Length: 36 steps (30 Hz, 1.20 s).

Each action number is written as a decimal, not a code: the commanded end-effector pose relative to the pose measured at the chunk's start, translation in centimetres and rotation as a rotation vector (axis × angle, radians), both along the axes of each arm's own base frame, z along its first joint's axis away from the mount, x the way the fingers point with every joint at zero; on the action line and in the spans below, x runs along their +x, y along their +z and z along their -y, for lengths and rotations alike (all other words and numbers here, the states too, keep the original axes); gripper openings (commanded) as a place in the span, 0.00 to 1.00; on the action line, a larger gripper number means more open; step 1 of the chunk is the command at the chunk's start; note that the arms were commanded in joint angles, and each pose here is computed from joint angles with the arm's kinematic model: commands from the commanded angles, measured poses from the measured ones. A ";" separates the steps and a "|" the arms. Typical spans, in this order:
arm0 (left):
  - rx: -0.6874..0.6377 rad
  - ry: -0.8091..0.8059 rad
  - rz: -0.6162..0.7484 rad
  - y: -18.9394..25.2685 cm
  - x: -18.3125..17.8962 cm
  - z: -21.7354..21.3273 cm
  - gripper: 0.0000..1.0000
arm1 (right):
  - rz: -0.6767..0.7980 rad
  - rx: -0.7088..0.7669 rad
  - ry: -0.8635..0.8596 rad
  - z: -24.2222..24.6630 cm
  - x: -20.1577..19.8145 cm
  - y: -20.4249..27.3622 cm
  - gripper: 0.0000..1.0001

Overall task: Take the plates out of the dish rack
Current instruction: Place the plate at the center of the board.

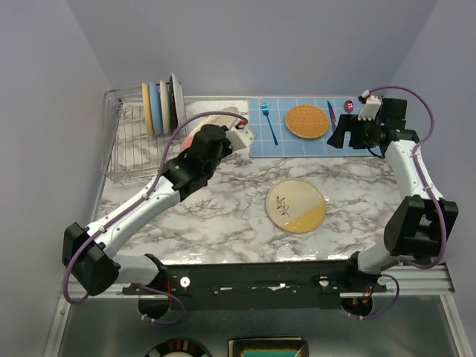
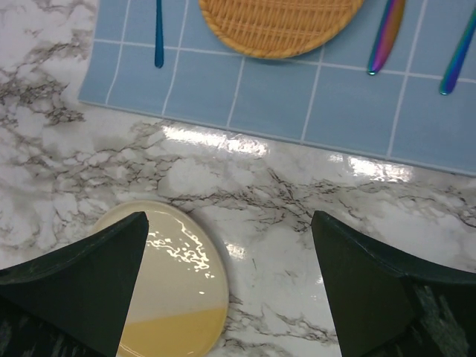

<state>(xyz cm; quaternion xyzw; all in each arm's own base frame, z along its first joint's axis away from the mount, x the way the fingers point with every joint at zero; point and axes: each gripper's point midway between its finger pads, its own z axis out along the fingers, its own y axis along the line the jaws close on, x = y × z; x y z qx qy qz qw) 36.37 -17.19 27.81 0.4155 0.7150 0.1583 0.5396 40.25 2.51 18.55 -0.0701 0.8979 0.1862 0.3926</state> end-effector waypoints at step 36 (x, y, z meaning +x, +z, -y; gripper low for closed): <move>0.416 -0.398 0.487 -12.8 -13.4 21.1 0.00 | -0.015 -0.035 -0.243 8.4 3.1 2.3 1.00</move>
